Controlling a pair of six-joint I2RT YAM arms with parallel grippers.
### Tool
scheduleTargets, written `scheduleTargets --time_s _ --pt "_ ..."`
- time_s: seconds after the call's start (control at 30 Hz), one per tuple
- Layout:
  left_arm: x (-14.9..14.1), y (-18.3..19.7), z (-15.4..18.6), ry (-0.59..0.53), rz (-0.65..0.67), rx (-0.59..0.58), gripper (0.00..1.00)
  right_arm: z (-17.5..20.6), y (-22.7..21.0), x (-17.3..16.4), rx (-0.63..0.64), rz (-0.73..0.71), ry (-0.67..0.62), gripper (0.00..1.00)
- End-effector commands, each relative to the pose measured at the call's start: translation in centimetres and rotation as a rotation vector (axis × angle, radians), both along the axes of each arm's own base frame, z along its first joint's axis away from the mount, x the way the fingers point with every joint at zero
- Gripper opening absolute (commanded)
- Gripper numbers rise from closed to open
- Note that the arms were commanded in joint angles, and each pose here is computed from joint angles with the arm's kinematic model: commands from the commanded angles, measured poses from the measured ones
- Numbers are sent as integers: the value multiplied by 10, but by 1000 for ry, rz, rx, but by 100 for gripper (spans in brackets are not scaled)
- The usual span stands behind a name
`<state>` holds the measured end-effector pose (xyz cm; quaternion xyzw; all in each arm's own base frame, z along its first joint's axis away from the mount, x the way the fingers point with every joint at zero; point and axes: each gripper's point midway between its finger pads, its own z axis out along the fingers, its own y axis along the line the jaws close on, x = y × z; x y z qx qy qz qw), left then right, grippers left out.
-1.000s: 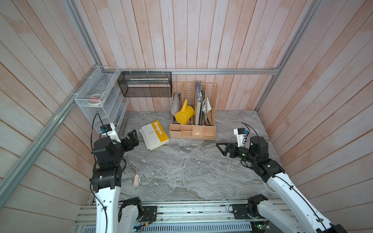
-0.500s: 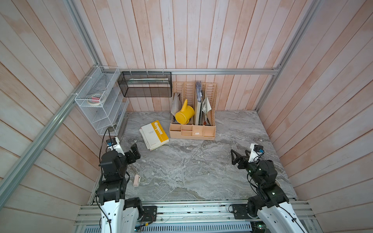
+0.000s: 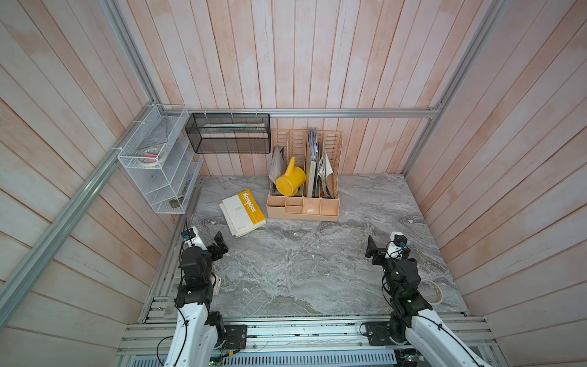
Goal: Close the notebook
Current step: Reset both arms
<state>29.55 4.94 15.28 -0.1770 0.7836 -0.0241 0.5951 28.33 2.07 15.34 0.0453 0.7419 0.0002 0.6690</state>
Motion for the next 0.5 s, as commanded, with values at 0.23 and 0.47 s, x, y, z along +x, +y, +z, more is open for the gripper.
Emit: scheduleTargets --time_s 0.23,0.47 --pt "14 -14 20 -345 -40 206 100 16 -39 0 -48 -184 -193 98" --pt "33 -22 8 -373 -95 219 100 20 -41 16 -85 -144 -248 98"
